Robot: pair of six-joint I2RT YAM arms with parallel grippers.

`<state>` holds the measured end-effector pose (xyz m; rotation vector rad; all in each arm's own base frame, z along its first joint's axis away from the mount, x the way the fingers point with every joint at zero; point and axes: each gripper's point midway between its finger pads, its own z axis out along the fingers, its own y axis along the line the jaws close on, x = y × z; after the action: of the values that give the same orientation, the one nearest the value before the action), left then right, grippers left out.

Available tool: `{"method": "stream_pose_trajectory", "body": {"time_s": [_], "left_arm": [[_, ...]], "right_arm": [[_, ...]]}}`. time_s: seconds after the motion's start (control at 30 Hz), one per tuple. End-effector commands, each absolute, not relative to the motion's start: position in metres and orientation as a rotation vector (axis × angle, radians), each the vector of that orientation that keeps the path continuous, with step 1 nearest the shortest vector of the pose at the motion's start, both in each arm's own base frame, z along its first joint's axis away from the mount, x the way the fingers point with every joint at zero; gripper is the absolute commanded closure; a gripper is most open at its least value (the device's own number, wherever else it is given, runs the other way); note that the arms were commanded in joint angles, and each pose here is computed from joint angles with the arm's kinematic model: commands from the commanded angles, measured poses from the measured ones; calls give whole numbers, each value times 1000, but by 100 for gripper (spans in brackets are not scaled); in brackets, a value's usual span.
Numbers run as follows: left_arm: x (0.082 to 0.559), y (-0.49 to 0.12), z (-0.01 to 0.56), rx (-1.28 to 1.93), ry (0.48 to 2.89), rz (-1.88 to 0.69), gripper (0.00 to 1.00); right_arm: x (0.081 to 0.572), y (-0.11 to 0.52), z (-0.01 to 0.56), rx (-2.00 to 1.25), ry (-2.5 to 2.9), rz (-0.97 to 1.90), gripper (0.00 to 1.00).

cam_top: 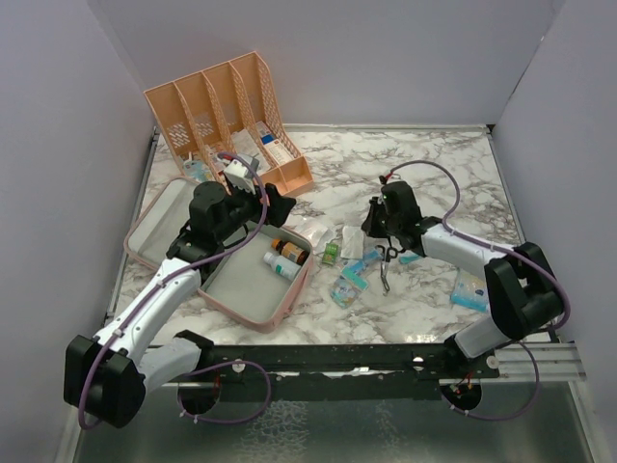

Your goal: Organize the medicine kit

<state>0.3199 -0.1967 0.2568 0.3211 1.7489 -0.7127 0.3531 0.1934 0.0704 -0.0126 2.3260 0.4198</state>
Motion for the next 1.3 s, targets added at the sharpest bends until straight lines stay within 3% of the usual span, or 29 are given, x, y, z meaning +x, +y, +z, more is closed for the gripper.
{"method": "stream_pose_trajectory", "body": {"time_s": [0.0,0.33,0.6,0.97,1.27], "left_arm": [[317,-202,254,306,1778,-765,14],[328,-182,261,199,1797,-652,14],[328,-137,309,54,1671,-450,14],[304,-99,383,-27,1500,-342,14],[292,-79,398,-59,1470,-269,14]], "right_arm": [[360,221,131,-139,2170,612,99],[327,265,204,-490,1976,928,99],[291,308,226,-667,1904,1130,99],[243,419,214,-982,1853,1190,99],[215,468,153,-1203,1929,1103,99]]}}
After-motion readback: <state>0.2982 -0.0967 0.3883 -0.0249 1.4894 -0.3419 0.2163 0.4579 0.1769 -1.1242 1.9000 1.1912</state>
